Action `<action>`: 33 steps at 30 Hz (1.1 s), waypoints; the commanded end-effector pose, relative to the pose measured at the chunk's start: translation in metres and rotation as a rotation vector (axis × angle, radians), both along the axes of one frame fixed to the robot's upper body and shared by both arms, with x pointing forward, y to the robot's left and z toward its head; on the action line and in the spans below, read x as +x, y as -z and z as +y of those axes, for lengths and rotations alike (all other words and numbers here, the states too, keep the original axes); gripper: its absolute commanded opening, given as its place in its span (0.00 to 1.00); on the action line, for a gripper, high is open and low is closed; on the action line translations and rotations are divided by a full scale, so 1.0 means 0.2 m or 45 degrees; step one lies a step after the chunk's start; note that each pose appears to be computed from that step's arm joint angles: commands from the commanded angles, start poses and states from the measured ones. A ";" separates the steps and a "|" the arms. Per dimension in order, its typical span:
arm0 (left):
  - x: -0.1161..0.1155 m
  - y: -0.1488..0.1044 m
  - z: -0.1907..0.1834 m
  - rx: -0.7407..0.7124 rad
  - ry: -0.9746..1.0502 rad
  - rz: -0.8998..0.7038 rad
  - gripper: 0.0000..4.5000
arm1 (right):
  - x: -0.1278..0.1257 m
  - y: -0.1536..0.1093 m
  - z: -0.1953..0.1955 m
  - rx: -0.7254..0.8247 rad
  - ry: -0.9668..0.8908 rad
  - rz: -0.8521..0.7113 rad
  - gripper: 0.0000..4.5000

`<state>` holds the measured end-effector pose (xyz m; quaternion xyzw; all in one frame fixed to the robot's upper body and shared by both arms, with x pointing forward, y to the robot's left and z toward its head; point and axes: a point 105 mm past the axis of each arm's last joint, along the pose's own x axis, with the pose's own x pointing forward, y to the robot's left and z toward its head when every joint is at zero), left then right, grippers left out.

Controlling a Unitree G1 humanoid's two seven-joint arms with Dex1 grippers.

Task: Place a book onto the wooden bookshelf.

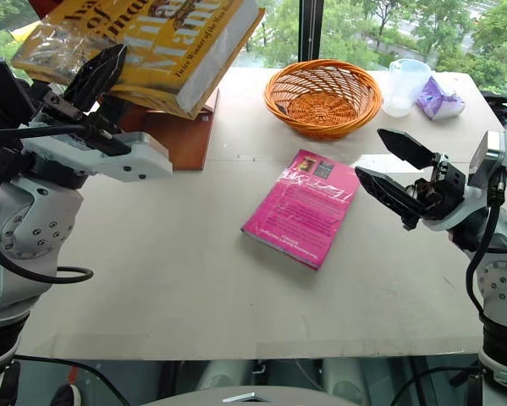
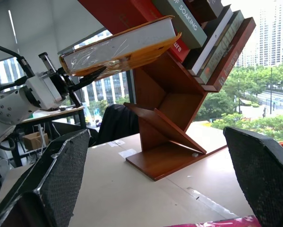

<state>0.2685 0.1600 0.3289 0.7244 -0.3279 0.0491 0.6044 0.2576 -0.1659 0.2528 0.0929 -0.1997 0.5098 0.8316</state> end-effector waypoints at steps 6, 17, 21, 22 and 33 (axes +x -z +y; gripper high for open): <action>0.05 0.01 0.08 -0.047 -0.165 0.060 0.10 | -0.03 -0.03 0.02 0.013 -0.006 -0.043 1.00; 0.31 0.06 0.23 -0.073 -0.366 0.369 0.10 | -0.03 -0.02 0.05 0.034 0.019 -0.041 1.00; 0.38 0.12 0.29 -0.070 -0.421 0.589 0.10 | -0.03 -0.02 0.04 0.036 0.038 -0.048 1.00; 0.40 0.11 0.28 -0.081 -0.416 0.620 0.10 | -0.03 -0.02 0.04 0.043 0.046 -0.048 1.00; 0.50 -0.08 0.49 -0.006 -0.610 0.725 0.10 | -0.04 -0.02 0.03 0.060 0.063 -0.063 1.00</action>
